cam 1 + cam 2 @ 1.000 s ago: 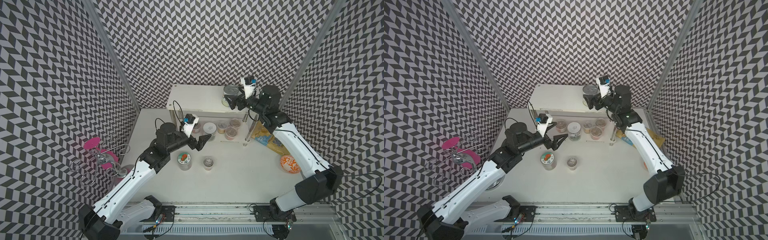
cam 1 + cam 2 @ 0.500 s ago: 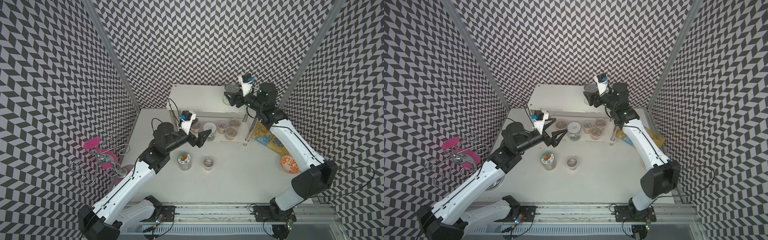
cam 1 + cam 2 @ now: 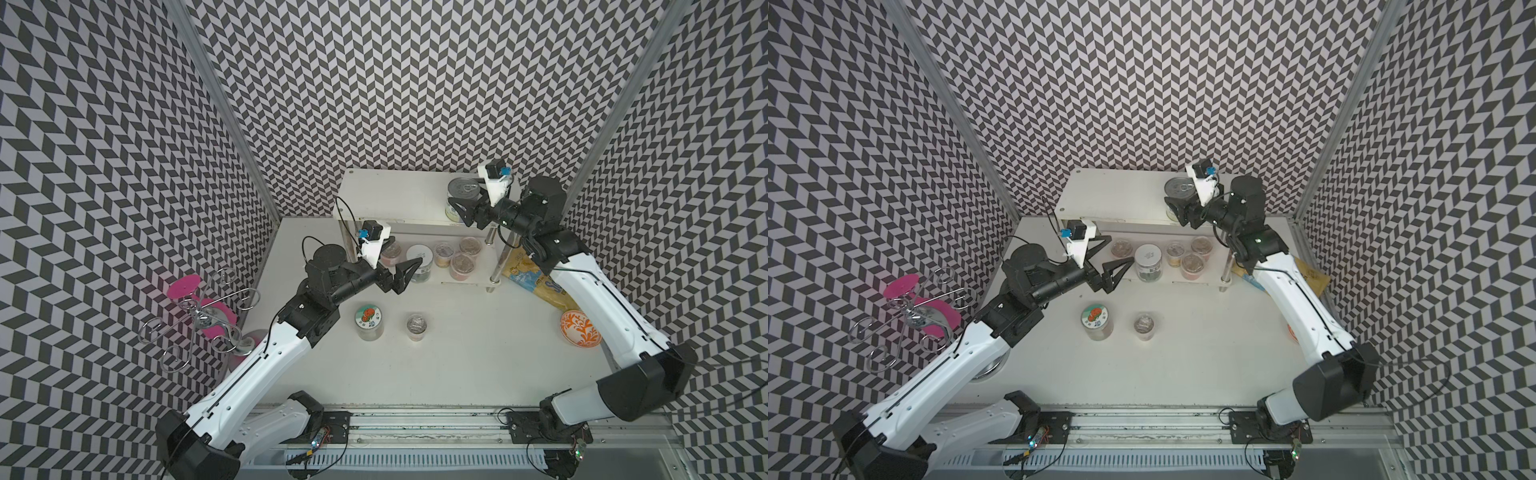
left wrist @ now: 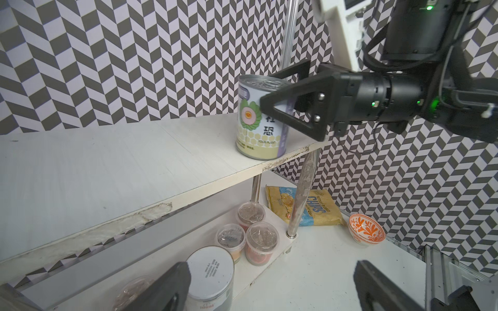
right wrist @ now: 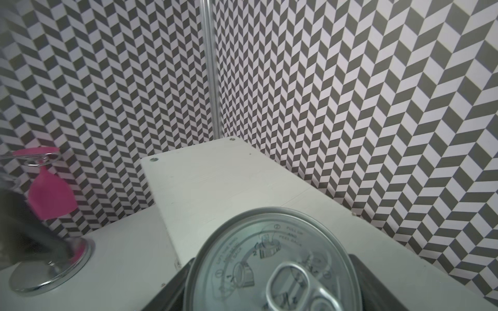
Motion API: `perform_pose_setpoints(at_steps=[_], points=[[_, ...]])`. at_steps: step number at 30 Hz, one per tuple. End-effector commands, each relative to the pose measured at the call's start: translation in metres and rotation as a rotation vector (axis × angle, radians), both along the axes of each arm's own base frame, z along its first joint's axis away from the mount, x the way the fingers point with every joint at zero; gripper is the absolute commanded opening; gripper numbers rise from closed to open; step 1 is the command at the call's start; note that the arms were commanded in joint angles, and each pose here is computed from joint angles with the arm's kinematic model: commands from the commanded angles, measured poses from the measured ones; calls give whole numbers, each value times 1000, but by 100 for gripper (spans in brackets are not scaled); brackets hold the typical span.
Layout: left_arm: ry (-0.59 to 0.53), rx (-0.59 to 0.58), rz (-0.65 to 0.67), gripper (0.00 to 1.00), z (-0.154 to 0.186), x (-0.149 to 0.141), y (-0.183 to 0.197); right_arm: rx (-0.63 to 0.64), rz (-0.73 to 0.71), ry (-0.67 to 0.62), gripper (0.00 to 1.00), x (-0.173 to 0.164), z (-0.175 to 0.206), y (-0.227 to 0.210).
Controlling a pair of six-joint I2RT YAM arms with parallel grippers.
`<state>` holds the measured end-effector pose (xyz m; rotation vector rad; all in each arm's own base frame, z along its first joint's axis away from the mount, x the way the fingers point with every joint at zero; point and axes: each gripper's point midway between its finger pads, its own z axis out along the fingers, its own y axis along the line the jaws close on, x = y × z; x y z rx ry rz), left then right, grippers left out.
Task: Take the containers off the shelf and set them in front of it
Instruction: 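Pick up a container from the shelf, then place the container at the center of the board.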
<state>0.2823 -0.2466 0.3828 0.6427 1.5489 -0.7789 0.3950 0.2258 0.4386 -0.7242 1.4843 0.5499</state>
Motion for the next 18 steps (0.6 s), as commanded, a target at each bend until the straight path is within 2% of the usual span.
perform_pose_setpoints(at_steps=[1,7,10,15,18], points=[[-34,-20,0,99,12,0,3,15,100,-107,69,-57,27,2],[-21,-14,-14,99,5,-2,4,30,117,-24,69,-124,-20,-13],[1,-6,-37,99,-8,-5,2,60,106,39,69,-142,-57,-20],[33,-5,-61,99,-25,-11,1,58,81,108,69,-150,-127,-17],[46,-1,-58,99,-33,-12,3,75,78,98,68,-148,-156,-12]])
